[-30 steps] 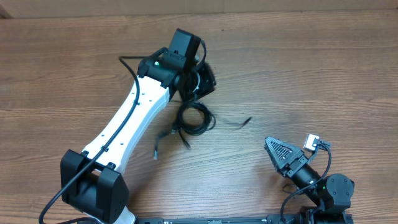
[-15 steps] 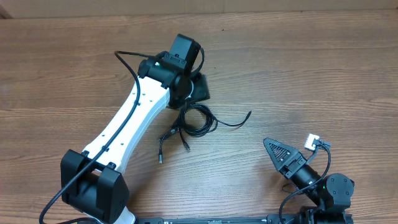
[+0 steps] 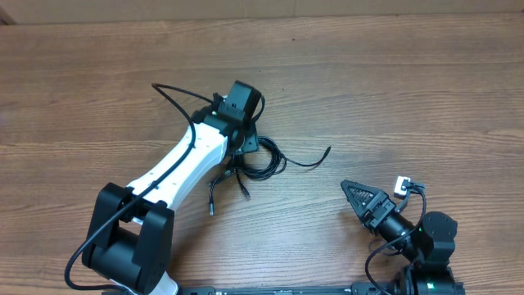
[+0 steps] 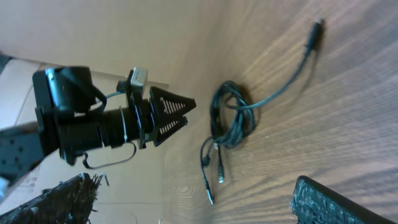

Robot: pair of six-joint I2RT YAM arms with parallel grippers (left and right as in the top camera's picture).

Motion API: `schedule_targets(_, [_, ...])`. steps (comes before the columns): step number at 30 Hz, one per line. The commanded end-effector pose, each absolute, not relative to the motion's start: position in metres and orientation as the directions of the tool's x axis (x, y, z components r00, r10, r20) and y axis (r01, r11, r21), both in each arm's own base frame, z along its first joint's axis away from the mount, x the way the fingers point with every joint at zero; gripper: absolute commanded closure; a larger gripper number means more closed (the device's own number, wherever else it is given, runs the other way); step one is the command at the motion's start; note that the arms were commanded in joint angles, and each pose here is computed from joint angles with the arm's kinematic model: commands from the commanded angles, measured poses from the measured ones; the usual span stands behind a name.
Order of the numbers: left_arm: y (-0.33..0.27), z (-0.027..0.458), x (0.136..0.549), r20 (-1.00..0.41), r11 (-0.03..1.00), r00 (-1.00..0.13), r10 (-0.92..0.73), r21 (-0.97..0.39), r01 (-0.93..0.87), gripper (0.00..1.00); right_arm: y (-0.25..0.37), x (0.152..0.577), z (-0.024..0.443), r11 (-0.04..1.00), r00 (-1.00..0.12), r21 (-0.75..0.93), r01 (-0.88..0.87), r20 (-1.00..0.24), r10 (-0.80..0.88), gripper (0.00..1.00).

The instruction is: Untangle cables

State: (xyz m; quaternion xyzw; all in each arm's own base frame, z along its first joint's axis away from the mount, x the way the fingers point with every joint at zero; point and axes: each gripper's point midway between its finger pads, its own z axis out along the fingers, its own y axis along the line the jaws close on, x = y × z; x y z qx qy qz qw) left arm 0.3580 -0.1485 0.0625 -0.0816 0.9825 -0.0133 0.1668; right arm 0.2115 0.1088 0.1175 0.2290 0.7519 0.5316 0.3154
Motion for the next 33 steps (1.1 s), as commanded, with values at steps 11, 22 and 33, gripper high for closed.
schedule_targets(11, [-0.156,0.012,0.323,-0.239,0.991,-0.966,-0.103,-0.108,-0.079,0.6,0.107,0.214,0.097,0.401,-0.72,0.914,0.063,-0.237,0.653,0.0])
schedule_targets(22, [-0.159,0.014,0.33,-0.265,0.989,-0.958,-0.107,-0.124,-0.076,0.7,0.1,0.216,0.115,0.488,-0.714,0.87,0.062,-0.303,0.631,0.01])
schedule_targets(33, [-0.159,0.014,0.331,-0.262,0.982,-0.952,-0.161,-0.14,-0.128,0.48,0.078,0.222,0.159,0.618,-0.684,0.772,0.148,-0.371,0.628,0.0])
